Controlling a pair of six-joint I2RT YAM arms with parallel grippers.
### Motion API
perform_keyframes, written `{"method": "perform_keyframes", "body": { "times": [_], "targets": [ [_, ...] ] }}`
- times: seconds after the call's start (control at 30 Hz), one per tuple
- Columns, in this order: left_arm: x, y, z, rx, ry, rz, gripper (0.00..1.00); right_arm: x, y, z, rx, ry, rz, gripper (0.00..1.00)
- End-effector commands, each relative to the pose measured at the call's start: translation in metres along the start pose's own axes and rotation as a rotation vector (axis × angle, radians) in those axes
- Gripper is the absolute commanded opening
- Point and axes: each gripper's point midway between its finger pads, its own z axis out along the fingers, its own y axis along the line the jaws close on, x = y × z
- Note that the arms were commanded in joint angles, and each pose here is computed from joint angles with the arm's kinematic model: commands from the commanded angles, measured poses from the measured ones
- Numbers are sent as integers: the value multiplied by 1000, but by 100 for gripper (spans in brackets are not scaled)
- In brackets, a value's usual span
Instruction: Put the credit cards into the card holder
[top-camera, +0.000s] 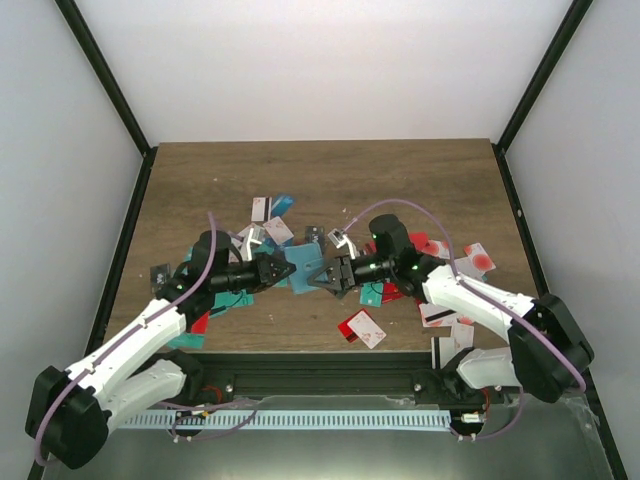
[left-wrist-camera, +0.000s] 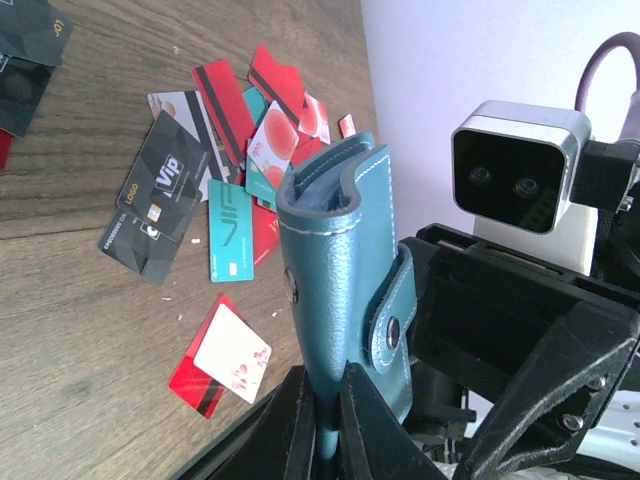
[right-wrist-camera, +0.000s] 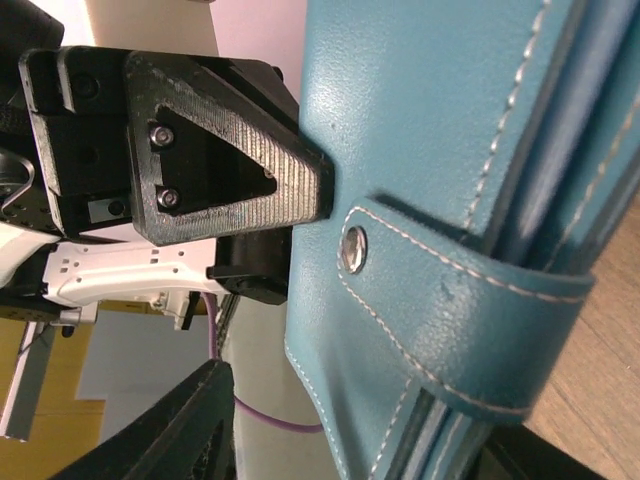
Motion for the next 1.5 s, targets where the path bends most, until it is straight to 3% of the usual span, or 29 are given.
{"method": "perform_keyframes", "body": {
  "times": [0.0, 0.2, 0.27, 0.37, 0.4, 0.47, 0.77, 1.33, 1.47],
  "targets": [
    [-7, -18, -3, 48, -21, 10, 9, -26, 28, -1, -58, -47, -70, 47],
    [-10, -20, -10, 43, -58, 11, 21, -27, 28, -1, -70, -52, -63, 20],
    [-10, -24, -13, 54, -67, 20, 36, -26, 33, -1, -90, -48, -73, 12],
    [-12, -36, -22, 70, -89, 64, 74, -25, 43, -4, -130, -41, -97, 6],
    [-13, -41, -26, 76, -99, 79, 81, -25, 49, -5, -153, -36, -114, 6],
    [-12, -50, -34, 106, -118, 105, 87, -25, 62, -11, -207, -26, -144, 4],
    [0, -119, -78, 378, -167, 273, 69, -10, 113, -39, -437, 92, -247, 1],
    [17, -148, -70, 548, -40, 330, 45, -3, 136, -44, -527, 110, -288, 1],
    [14, -148, -67, 548, -48, 320, 25, -1, 139, -38, -538, 137, -291, 1]
  ]
}}
